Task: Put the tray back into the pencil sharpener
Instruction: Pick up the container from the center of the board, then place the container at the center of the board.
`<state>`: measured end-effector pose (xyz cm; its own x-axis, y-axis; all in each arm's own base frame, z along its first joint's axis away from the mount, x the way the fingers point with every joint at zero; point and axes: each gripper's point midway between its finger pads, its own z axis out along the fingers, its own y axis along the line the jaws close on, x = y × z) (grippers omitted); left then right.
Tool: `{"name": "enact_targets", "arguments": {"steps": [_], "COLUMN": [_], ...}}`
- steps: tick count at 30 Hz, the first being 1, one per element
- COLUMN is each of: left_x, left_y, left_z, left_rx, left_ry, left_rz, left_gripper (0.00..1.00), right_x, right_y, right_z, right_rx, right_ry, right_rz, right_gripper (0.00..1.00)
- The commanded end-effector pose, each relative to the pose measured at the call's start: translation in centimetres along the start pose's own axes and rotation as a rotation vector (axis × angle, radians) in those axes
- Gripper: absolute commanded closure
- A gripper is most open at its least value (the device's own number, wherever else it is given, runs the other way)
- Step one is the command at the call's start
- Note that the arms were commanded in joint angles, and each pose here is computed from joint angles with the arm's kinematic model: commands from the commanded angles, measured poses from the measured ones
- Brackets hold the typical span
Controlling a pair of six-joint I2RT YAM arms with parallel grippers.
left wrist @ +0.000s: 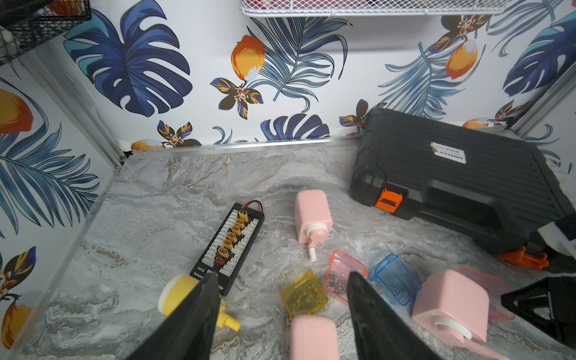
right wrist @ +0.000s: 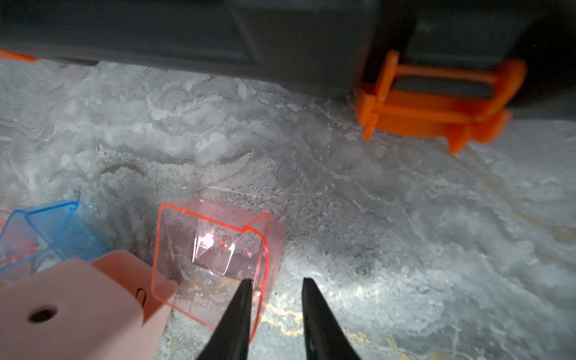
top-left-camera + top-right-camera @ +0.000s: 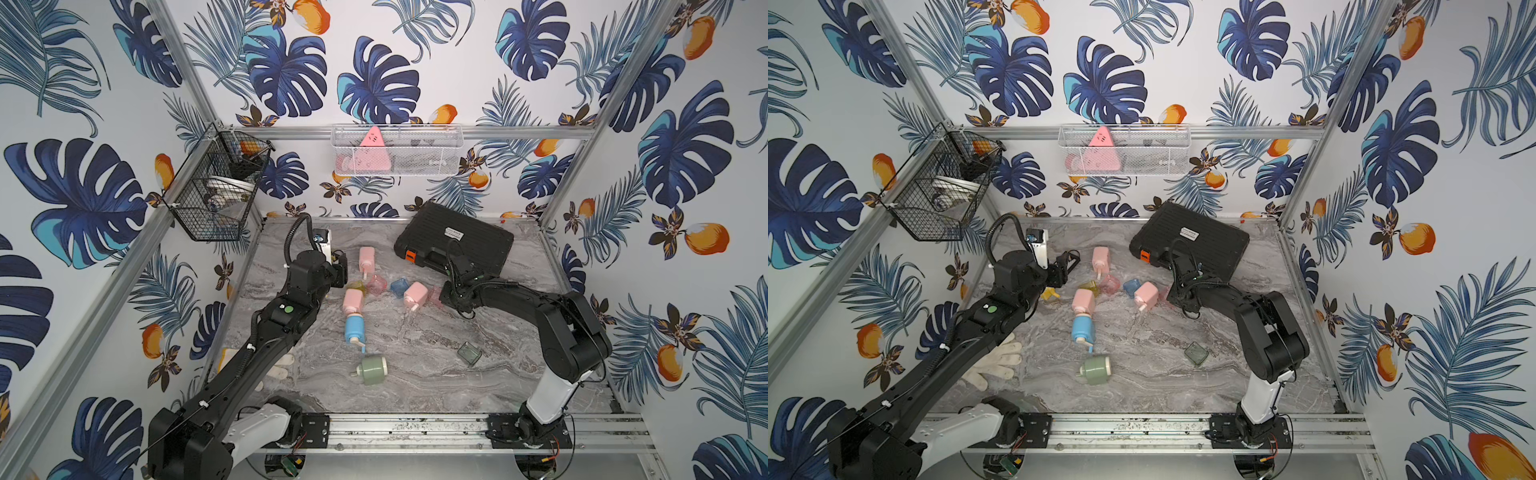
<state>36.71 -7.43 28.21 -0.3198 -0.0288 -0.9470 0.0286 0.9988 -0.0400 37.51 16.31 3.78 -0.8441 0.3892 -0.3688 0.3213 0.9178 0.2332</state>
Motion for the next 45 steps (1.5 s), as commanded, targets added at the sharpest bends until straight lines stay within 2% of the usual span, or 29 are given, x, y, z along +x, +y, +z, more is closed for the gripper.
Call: {"name": "enact_targets", "arguments": {"steps": [1, 11, 19, 25, 36, 45], "left_x": [-1.8, -3.4, -3.5, -3.7, -3.8, -2.8], "left_y": [0.3, 1.4, 1.6, 1.1, 0.2, -1.9], "left_z": [-0.5, -2.5, -2.6, -2.9, -2.8, -1.9], "left_rx": [-0.012, -0.045, -0.053, -0.025, 0.026, 0.133], "left_ry": [-0.082, -0.181, -0.169, -0.188, -0.194, -0.173], "left_rz": [-0.02, -0.06, -0.048, -0.046, -0.014, 0.025], "left_gripper": [0.32, 0.37, 0.38, 0.4, 0.37, 0.32], "right_x": [-0.2, 0.0, 0.5, 1.5, 8.2, 11.7], "right_y": [0.0, -0.3, -1.1, -3.0, -2.5, -1.1], "right_z": [0.3, 0.6, -0.4, -2.5, -8.3, -9.5], "right_rx": [0.018, 0.035, 0.042, 0.076, 0.14, 0.158], "right_ry": [0.003, 0.012, 0.018, 0.012, 0.011, 0.017], "right_rz": [-0.003, -0.02, -0.036, -0.049, -0.222, -0.332], "right_gripper": [0.75, 0.9, 0.98, 0.99, 1.0, 1.0]}}
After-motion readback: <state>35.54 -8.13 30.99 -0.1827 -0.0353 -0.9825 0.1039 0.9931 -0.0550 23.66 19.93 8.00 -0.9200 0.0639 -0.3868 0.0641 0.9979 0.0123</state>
